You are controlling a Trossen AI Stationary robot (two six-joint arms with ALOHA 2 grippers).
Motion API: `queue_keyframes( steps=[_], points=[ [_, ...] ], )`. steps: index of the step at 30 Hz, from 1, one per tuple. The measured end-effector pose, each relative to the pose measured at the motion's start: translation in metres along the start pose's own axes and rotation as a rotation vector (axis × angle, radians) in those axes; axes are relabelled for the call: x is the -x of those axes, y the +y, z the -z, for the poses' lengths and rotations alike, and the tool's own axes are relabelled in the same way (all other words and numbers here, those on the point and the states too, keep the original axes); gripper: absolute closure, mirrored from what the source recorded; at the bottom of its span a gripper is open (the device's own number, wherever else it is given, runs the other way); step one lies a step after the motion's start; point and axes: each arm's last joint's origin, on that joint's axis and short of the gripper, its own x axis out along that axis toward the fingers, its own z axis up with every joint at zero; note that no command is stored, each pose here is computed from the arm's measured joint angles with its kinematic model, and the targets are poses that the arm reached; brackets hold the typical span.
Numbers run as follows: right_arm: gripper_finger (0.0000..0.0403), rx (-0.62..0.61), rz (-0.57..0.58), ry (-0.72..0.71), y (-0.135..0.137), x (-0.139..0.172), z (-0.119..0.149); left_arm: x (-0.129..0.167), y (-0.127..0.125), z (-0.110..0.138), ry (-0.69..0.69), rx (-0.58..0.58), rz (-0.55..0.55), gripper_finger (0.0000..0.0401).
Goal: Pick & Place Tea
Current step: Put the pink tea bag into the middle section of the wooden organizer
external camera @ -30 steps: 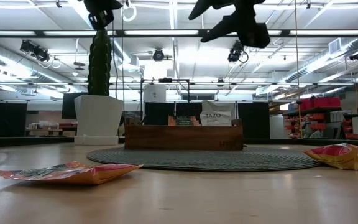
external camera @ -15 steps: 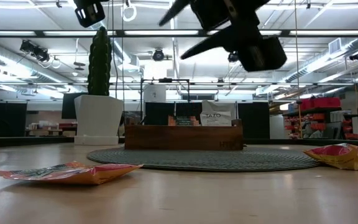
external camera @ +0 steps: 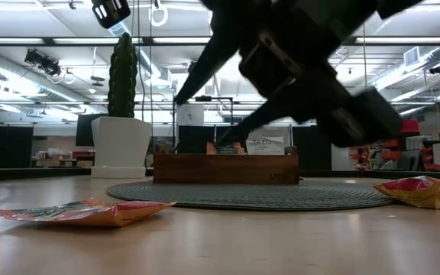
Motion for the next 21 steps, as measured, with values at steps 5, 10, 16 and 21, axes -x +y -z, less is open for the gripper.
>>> queue_keyframes(
  steps=[5,10,16,21],
  points=[
    [0.0224,-0.084,-0.014,-0.002,-0.006,-0.011,0.002,0.000,0.000,0.000,-0.003,-0.008,0.001,0.0295],
    [0.0224,-0.129,0.000,-0.011,-0.013,-0.020,0.001,0.000,0.000,0.000,-0.004,-0.029,0.004,0.0295],
    [0.0224,-0.159,-0.034,-0.040,-0.013,-0.024,0.001,0.000,0.000,0.000,-0.003,-0.034,0.004,0.0295],
    [0.0224,-0.153,-0.043,-0.059,-0.009,-0.024,-0.006,0.000,0.000,0.000,-0.002,-0.058,0.004,0.0295]
  ],
)
